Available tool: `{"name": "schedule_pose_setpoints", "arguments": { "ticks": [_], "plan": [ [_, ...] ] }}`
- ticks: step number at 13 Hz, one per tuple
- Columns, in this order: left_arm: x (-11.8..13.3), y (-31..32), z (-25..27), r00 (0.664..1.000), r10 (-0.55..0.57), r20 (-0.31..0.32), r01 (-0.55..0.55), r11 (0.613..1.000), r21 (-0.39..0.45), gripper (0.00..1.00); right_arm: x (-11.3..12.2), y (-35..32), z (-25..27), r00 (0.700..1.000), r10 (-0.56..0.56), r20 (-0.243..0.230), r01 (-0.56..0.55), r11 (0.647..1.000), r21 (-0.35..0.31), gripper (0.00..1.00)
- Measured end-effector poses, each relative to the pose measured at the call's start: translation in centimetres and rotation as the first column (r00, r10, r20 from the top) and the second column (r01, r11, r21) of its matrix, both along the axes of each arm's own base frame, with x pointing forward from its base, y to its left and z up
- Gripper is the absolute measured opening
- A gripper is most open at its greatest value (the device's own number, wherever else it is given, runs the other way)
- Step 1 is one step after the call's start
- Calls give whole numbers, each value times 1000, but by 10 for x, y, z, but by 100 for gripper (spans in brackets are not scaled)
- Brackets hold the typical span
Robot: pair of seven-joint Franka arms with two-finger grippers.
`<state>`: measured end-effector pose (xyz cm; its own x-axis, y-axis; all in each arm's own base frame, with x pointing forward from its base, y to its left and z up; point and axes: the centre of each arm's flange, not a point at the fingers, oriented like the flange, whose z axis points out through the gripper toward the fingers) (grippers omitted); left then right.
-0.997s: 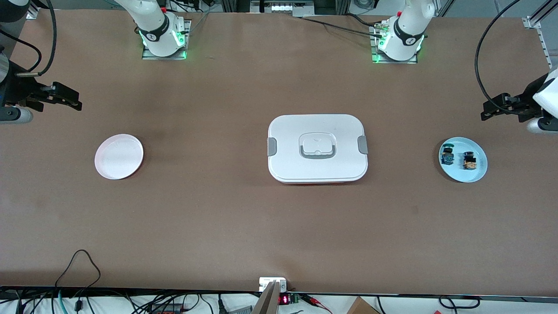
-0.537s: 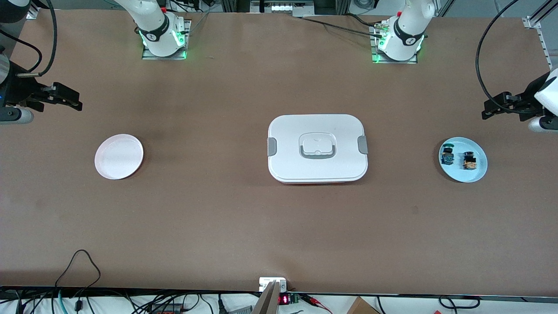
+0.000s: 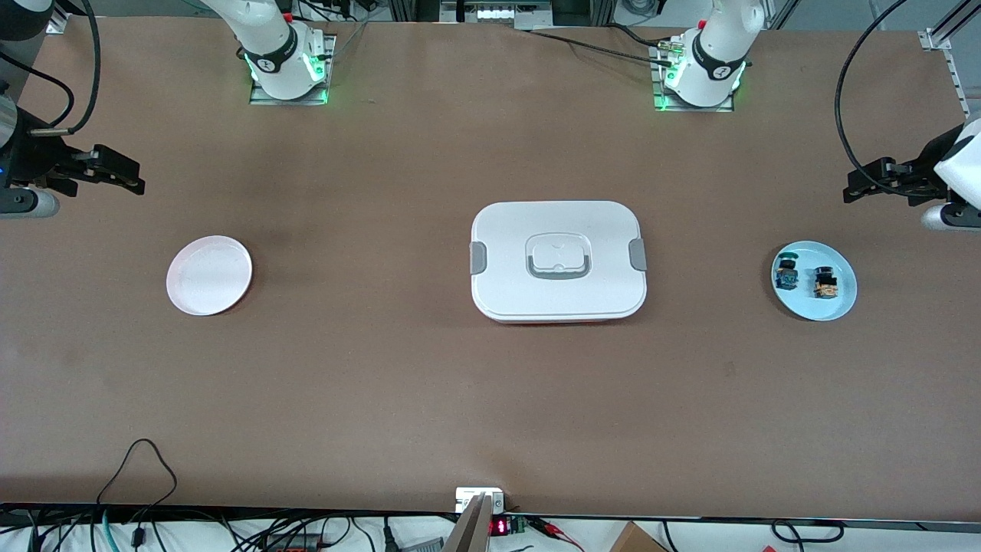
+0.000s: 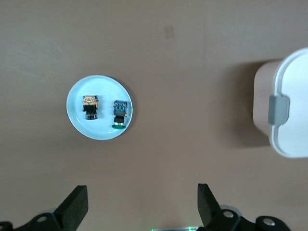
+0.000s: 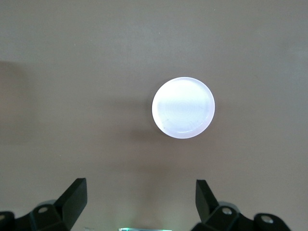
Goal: Transfer orange switch to right arm and place
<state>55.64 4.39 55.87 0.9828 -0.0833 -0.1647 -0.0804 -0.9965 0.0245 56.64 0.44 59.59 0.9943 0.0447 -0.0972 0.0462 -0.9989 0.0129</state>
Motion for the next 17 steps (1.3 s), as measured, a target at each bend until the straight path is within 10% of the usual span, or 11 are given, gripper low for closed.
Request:
{"name": "schedule_pose_setpoints", "arguments": {
  "ticks": [4, 8, 17],
  "plan": [
    [4, 34, -46, 972, -222, -73, 216, 973, -80, 100, 0, 0, 0, 1000, 0, -1, 0, 1000, -4, 100],
    [-1, 71, -91, 877, -471, -93, 448, 872, -197, 100, 0, -1, 0, 1000, 0, -1, 0, 1000, -8, 100],
    [-27, 126, -235, 479, -868, 130, 876, 463, -137, 100, 0, -1, -1, 1000, 0, -2, 0, 1000, -9, 100]
  ]
}}
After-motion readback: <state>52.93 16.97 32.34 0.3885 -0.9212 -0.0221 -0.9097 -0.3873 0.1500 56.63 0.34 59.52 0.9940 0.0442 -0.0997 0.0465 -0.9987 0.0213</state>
